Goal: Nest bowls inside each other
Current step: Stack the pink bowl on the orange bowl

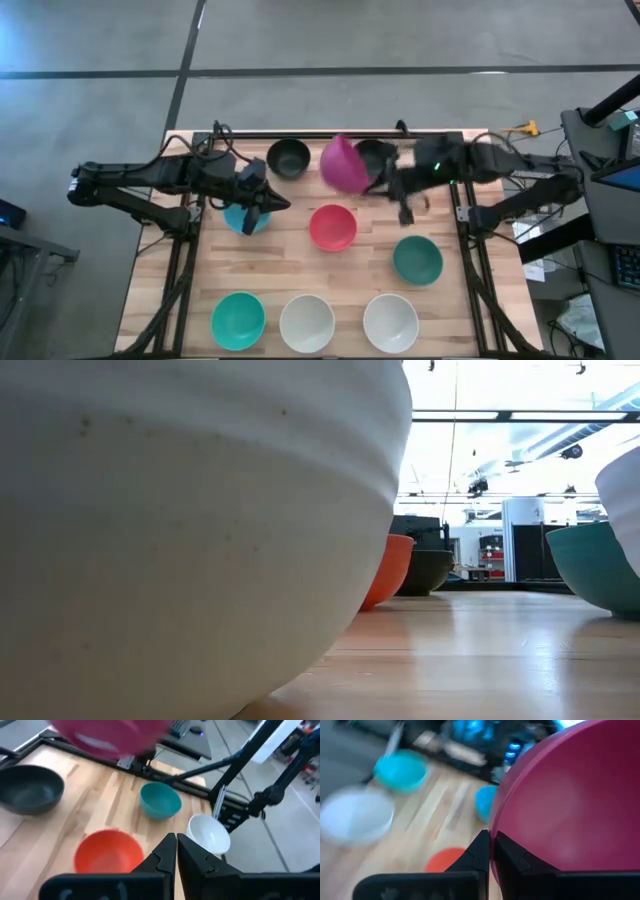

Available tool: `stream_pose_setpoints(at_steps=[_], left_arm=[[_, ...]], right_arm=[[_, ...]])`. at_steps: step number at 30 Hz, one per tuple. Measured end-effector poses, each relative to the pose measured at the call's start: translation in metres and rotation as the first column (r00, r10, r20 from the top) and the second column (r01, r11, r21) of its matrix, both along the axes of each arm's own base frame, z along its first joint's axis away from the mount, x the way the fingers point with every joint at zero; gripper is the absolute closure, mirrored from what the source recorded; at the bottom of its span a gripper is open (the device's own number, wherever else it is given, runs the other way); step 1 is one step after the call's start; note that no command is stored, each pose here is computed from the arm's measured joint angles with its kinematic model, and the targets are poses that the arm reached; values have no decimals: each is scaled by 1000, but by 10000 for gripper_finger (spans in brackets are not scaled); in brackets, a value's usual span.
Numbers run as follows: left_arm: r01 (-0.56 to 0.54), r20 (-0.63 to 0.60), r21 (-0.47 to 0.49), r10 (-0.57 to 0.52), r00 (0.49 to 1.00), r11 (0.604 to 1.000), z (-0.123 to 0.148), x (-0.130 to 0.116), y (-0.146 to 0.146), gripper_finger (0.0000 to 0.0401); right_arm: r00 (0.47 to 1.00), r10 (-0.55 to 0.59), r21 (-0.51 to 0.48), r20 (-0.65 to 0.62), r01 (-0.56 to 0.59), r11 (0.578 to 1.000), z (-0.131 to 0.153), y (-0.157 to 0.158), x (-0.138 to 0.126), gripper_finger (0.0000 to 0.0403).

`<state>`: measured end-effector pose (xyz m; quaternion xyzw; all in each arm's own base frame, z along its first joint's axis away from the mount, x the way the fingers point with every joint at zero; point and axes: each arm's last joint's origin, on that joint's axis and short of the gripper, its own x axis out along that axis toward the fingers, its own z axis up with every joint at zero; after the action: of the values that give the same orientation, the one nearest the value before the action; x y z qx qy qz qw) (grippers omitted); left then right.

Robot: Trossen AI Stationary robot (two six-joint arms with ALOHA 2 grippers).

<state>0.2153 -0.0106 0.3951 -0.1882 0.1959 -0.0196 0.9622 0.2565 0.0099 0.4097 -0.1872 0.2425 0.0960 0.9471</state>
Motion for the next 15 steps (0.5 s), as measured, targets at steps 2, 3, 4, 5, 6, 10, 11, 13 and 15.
stream_pose_setpoints(at_steps=[2, 3, 4, 5, 6, 10, 11, 13, 15], left_arm=[[-2, -27, 4, 3, 1000, 1000, 0, -8, 0, 401], [-5, -41, 6, 5, 999, 1000, 0, -12, 1, 401], [-8, -49, 7, 8, 999, 1000, 0, -16, 1, 401], [-13, -58, 10, 13, 998, 1000, 0, -20, 1, 401], [-20, -68, 14, 21, 997, 1000, 0, -24, 2, 401], [-47, -71, 27, 49, 996, 999, 2, -36, 3, 401], [-53, -65, 29, 55, 996, 998, 3, -38, 3, 401], [-56, -55, 29, 58, 997, 998, 4, -40, 3, 401], [-57, -51, 29, 58, 997, 998, 4, -43, 3, 401]], right_arm=[[996, 55, -43, -72, -58, 997, -10, 11, 9, 390], [992, 64, -43, -105, -69, 997, -14, 15, 14, 390], [988, 77, -46, -136, -84, 995, -18, 20, 18, 390], [981, 97, -61, -168, -109, 992, -22, 24, 23, 390], [973, 123, -87, -194, -142, 986, -26, 29, 27, 390], [955, 146, -232, -259, -208, 950, -39, 47, 43, 390], [951, 149, -254, -272, -220, 942, -43, 50, 47, 390], [940, 162, -273, -301, -248, 929, -51, 55, 54, 390], [923, 170, -278, -346, -274, 921, -60, 59, 60, 390]])
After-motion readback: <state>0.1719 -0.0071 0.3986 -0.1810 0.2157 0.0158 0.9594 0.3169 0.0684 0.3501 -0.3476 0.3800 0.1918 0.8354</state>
